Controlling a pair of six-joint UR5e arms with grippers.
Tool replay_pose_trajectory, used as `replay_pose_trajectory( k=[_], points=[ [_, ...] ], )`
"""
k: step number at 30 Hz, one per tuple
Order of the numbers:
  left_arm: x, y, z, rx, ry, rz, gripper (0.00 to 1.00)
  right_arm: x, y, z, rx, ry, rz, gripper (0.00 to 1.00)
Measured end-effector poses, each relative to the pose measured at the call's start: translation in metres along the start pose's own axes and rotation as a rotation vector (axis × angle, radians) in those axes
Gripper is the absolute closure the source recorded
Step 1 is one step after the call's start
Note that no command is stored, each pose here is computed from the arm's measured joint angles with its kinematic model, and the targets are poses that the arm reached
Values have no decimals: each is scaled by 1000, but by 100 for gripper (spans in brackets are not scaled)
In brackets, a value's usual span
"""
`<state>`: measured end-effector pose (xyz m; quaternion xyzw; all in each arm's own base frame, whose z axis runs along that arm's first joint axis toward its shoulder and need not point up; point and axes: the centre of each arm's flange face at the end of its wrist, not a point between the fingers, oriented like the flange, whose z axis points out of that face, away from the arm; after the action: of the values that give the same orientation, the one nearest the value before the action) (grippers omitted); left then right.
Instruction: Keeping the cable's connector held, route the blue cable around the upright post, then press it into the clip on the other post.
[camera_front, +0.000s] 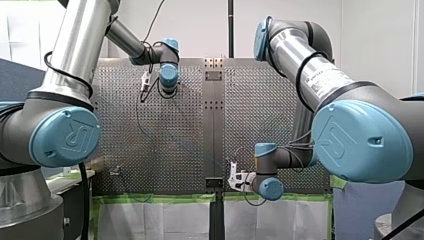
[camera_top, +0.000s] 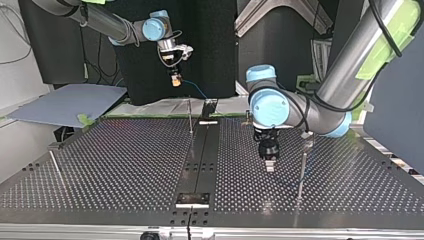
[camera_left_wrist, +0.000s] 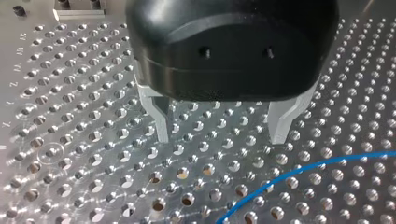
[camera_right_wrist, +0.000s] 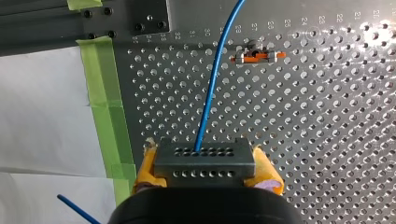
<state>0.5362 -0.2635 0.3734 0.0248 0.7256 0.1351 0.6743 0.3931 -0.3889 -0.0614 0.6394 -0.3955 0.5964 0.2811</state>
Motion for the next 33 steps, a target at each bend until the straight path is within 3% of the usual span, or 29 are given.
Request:
replay_pose_trajectory(
  k=[8,16,33],
  points=[
    [7,-10,9,-15,25,53,1,0,0,0,4,0,0,100],
    [34,-20,22,-58,69,140,1,0,0,0,4,0,0,100],
    [71,-32,32,-87,124,303,1,0,0,0,4,1,0,100]
  ],
)
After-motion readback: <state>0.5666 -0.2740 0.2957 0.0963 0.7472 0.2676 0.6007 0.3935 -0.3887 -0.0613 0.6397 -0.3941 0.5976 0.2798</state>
